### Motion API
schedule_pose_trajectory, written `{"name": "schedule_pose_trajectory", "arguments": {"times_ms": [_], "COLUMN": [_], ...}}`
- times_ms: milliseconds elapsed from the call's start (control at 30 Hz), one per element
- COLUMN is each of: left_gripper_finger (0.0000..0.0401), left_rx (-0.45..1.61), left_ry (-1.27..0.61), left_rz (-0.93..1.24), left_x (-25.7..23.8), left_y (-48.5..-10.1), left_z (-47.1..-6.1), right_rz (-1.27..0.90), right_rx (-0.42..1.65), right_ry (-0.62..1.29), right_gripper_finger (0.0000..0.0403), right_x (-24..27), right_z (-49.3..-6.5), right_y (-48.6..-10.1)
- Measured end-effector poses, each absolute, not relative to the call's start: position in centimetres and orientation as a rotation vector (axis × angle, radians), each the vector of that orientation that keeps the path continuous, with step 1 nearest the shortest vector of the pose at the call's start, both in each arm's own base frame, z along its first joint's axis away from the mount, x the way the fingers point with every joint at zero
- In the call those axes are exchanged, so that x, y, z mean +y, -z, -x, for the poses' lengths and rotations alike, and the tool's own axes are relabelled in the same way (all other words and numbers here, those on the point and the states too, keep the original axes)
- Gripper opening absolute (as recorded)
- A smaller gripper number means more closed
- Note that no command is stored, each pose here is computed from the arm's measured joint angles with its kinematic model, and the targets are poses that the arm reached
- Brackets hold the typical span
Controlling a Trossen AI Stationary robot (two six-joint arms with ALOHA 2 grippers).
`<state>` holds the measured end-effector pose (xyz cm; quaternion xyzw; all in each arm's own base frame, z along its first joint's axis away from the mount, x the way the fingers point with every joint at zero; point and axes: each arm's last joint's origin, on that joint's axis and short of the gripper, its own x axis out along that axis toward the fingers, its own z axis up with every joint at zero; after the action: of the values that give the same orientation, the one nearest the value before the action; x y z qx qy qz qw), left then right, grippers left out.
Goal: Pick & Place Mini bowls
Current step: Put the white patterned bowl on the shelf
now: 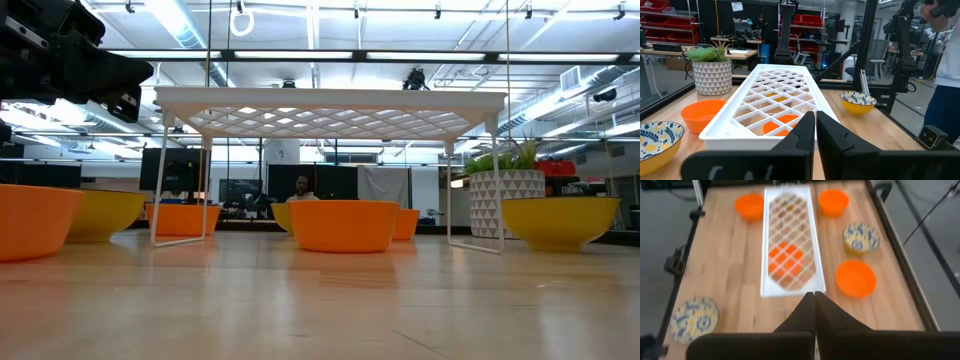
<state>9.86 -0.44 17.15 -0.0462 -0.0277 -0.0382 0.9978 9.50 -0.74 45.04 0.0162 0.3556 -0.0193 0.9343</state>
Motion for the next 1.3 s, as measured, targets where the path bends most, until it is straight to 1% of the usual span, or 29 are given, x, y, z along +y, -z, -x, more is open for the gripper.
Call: {"name": "schedule_pose_trajectory", "arguments": {"times_ms": [433, 733, 1033, 1300], "left_gripper_finger": [0.0023, 0.0023, 0.0023, 0.0023], "left_rx": [-0.055, -0.055, -0.055, -0.055], "left_ry": [0.077, 0.077, 0.077, 0.077], "left_rz": [0.093, 0.092, 0.092, 0.092], "left_x": [-0.4, -0.4, -0.4, -0.4], "left_y": [-17.1, -17.1, -17.1, -17.1], "left_z": [-9.9, -9.9, -9.9, -9.9], "right_rz": [-0.046, -0.105, -0.103, -0.091], "right_rx": [0.907, 0.867, 0.84, 0.886], "right_ry": [0.063, 0.001, -0.005, -0.028], "right_gripper_finger": [0.0, 0.0, 0.0, 0.0], "right_x": [-0.9, -0.5, -0.4, -0.2], "right_z": [-7.9, -6.8, -5.9, -5.5], "right_y": [-43.8, -44.0, -44.1, -42.4]}}
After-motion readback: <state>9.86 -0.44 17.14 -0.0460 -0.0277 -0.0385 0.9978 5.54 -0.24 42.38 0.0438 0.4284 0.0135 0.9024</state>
